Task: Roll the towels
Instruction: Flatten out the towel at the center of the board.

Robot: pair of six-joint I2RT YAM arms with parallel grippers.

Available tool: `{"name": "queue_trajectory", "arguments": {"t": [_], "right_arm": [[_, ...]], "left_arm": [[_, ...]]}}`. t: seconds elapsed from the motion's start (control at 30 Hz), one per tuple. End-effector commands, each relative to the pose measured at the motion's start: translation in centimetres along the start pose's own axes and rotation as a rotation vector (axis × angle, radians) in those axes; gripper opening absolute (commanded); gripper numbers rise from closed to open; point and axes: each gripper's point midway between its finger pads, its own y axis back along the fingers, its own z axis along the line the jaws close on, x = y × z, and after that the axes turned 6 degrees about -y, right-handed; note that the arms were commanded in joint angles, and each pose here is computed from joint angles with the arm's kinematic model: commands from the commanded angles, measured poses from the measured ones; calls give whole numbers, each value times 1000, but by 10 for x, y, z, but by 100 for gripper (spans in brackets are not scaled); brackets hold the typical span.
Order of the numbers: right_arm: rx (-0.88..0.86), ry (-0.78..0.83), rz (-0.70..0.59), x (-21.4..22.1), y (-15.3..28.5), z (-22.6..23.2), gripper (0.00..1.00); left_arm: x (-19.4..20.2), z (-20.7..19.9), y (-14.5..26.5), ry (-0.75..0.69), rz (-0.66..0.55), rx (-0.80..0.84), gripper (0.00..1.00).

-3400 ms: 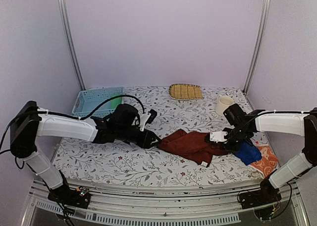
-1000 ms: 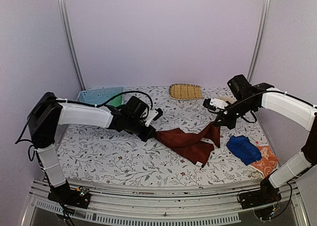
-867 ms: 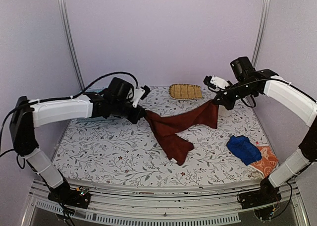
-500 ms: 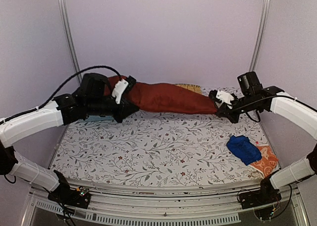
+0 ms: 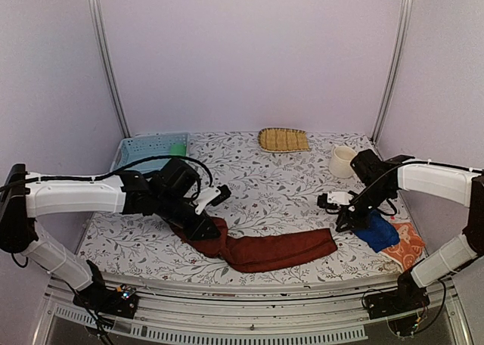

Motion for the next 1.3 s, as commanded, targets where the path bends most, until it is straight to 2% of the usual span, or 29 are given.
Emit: {"name": "queue_trajectory", "arguments": {"t": [0.0,0.1,0.27,0.37,0.53,0.73,0.9,1.27], "right_arm": [[-70,34,36,5,-1,12,27],[-53,47,32,6,-6,10,34],[-4,-25,-21,-15,-12,-11,29],[-11,-32,20,-12,-24,-9,28],[-54,16,76,0,-38,22,29],[-68,121,65,10,-19,70,36],[-17,115,109,26,-23,67,37],[17,34,-51,-19,4,38,33]], "left_arm": [[1,13,2,16,4,-39,21],[8,16,1,26,12,-43,21],[11,21,-4,39,6,-47,21],[10,21,-7,45,12,-41,21],[13,24,-9,45,18,-52,21],[18,24,-4,49,10,-64,21],[20,28,-6,53,12,-76,21],[17,29,-5,45,23,-77,21]]}}
